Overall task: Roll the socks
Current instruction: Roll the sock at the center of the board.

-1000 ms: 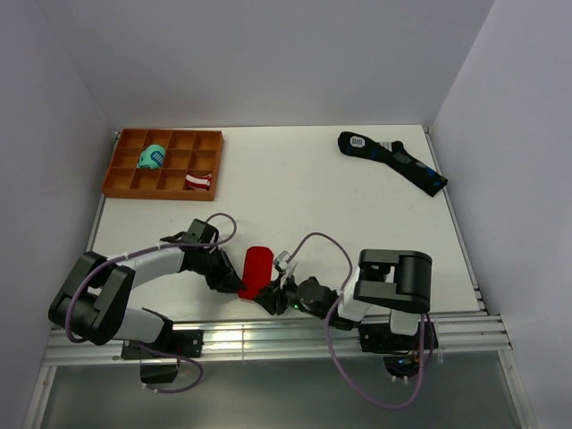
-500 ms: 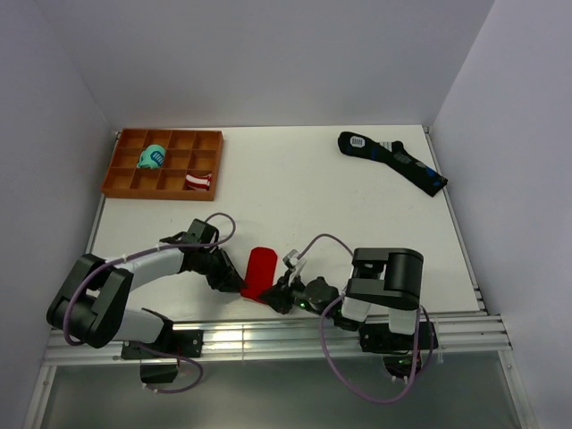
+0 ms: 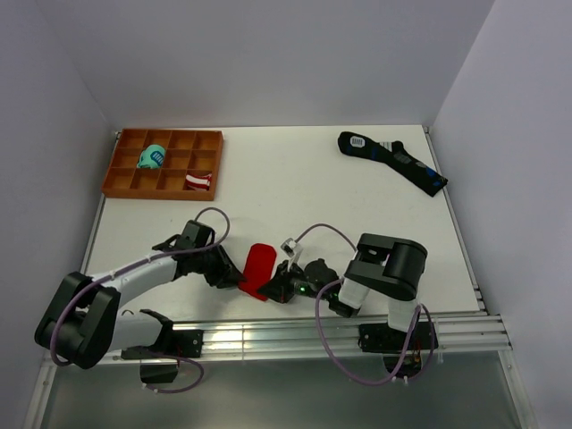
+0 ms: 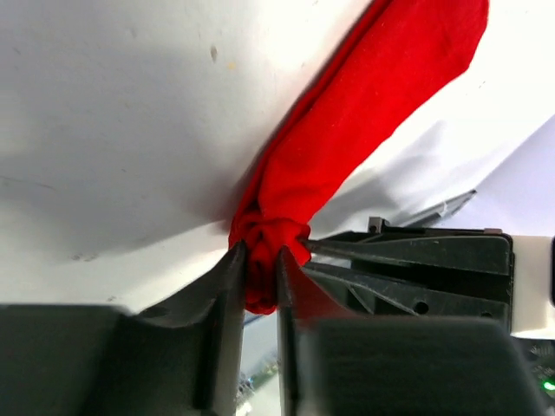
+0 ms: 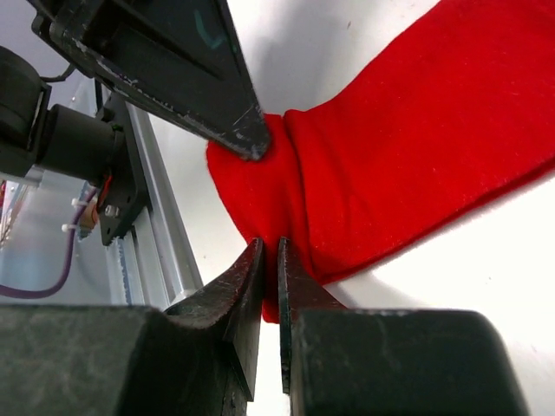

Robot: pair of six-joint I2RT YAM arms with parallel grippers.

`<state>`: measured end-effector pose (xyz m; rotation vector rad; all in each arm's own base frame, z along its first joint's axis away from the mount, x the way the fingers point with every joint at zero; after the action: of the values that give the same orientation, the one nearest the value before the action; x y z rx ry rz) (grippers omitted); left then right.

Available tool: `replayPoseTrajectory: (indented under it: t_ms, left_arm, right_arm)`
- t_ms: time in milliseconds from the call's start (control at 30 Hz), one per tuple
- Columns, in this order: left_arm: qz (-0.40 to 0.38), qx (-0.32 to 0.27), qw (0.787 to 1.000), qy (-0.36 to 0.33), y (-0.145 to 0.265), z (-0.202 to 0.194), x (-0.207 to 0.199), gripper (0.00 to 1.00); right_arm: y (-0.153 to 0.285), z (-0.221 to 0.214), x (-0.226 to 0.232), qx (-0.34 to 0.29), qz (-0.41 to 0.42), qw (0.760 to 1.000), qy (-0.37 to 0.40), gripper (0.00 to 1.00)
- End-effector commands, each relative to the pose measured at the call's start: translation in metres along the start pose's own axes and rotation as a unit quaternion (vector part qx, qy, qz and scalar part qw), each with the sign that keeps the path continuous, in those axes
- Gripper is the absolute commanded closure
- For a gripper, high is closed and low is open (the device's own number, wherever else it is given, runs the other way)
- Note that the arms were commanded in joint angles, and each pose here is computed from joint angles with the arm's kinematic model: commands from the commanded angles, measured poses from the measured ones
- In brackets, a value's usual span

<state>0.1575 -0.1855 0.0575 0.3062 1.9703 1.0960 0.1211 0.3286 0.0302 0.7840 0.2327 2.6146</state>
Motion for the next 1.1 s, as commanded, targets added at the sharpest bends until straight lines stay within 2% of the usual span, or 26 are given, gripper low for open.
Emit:
replayPoseTrajectory:
  t_ms: [0, 167, 333, 500, 600, 667, 833, 900, 933, 1067]
  left_arm:
    - [-0.022, -0.065, 0.997, -0.032, 0.002, 0.02, -0.008, 0.71]
    - [-0.047, -0.094, 0.993, -0.061, 0.005, 0.026, -0.011, 0.56]
    - [-0.081, -0.124, 0.985, -0.088, 0.012, 0.03, -0.017, 0.5]
    - [-0.115, -0.183, 0.967, -0.133, 0.027, 0.034, -0.022, 0.49]
    - [-0.13, -0.198, 0.959, -0.153, 0.03, 0.031, -0.022, 0.49]
    - [-0.143, -0.204, 0.954, -0.168, 0.033, 0.027, -0.024, 0.49]
    - [-0.128, -0.232, 0.945, -0.194, 0.027, 0.02, -0.011, 0.49]
    - [-0.122, -0.245, 0.943, -0.19, 0.023, 0.021, -0.001, 0.49]
    - [-0.134, -0.247, 0.94, -0.192, 0.023, 0.019, -0.002, 0.49]
    - [-0.164, -0.263, 0.933, -0.182, 0.025, 0.017, 0.003, 0.49]
  right_arm:
    - [0.031, -0.078, -0.027, 0.194, -0.06, 0.979, -0.03, 0.87]
    - [0.035, -0.075, -0.027, 0.207, -0.041, 0.975, -0.074, 0.87]
    - [0.035, -0.078, -0.023, 0.241, -0.027, 0.964, -0.11, 0.87]
    - [0.033, -0.07, -0.028, 0.288, -0.052, 0.948, -0.129, 0.87]
    - [0.025, -0.055, -0.025, 0.301, -0.041, 0.945, -0.125, 0.87]
    - [0.03, -0.055, -0.025, 0.328, -0.039, 0.934, -0.133, 0.86]
    - [0.026, -0.041, -0.025, 0.367, -0.033, 0.919, -0.141, 0.85]
    - [0.02, -0.032, -0.026, 0.374, -0.029, 0.916, -0.142, 0.85]
    - [0.024, -0.037, -0.028, 0.394, -0.036, 0.906, -0.146, 0.85]
    - [0.022, -0.031, -0.027, 0.419, -0.032, 0.895, -0.151, 0.85]
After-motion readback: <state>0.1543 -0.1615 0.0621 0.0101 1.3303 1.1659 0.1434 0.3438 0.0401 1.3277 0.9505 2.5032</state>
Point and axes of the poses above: each gripper's point midway between its finger pads, its own y axis back along the fingers, its own x axis along the line the jaws close on, z = x × y, the point moved 3 cm from there along y, back along the fingers, and after that the axes turned 13 degrees about y, right-handed, at the moved point
